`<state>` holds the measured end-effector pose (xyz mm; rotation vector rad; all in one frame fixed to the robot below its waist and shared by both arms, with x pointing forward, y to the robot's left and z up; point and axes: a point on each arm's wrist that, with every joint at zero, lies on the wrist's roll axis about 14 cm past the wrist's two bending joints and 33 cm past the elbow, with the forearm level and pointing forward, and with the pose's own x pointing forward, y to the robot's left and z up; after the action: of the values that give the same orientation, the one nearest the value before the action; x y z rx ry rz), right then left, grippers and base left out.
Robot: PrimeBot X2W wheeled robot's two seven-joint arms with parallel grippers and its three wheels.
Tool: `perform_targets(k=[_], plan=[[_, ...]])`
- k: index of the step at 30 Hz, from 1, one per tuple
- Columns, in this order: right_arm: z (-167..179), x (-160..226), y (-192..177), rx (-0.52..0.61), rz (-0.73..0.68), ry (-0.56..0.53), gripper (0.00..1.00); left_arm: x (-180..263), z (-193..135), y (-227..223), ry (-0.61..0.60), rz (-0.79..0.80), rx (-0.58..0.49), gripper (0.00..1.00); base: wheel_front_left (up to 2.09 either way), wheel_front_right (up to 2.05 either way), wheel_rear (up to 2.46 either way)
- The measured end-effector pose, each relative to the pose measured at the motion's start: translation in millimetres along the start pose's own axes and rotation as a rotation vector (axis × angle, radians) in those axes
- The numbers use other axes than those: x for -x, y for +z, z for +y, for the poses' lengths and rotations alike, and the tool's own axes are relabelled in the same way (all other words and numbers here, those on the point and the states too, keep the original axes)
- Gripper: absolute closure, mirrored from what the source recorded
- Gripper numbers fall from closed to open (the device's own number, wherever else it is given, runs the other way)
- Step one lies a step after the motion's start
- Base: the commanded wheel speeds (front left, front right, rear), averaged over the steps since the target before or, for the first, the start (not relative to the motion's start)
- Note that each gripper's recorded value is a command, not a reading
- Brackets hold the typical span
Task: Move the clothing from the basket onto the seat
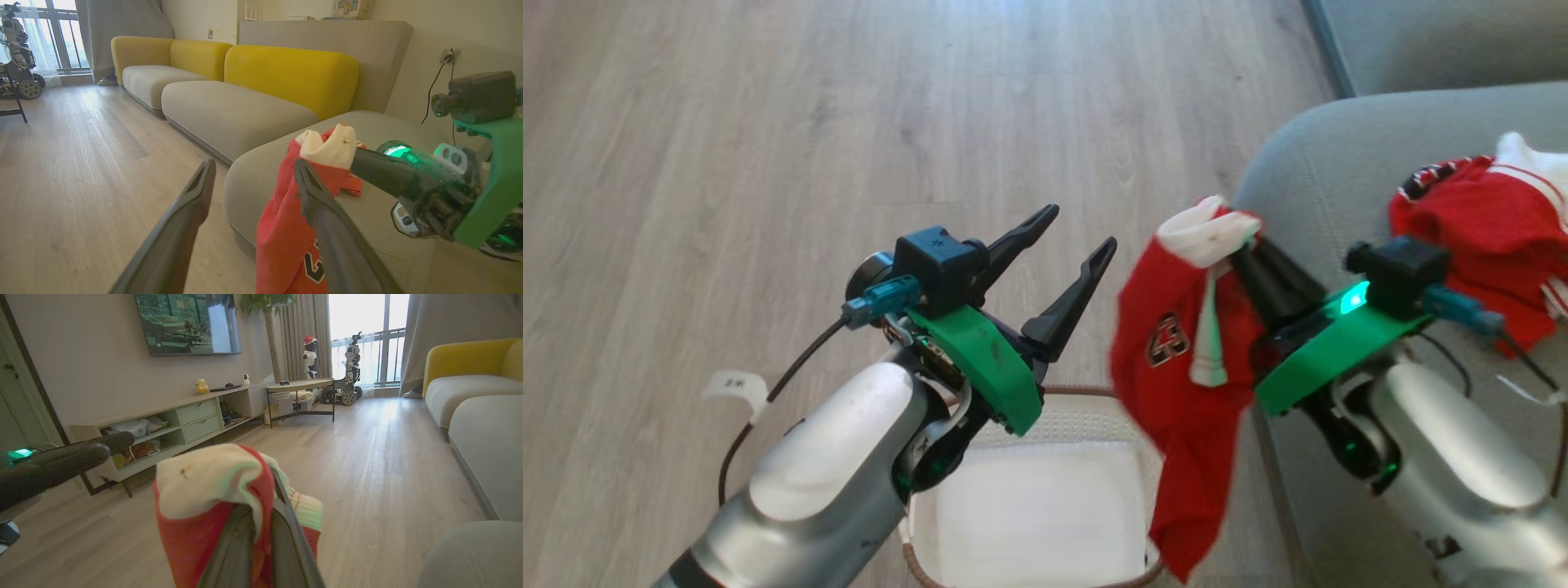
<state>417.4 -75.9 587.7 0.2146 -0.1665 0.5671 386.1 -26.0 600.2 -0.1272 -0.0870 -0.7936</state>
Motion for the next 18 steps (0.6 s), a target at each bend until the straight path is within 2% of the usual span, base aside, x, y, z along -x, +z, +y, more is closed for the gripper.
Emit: perform_targets(k=[8,18], plan=[[-55.1,37.0,43.3,0.037,-0.125,-0.184,1.0,-15.2,-20.1,-9.8,-0.078,0.009,0.021,0.0,0.0,0.0,0.0],[-89.4,99.1,87.8,0.12,-0.237,-0.342,1.0,-41.6,-54.5,-19.1,-0.206,0.008,0.055,0.0,0.0,0.0,0.0]])
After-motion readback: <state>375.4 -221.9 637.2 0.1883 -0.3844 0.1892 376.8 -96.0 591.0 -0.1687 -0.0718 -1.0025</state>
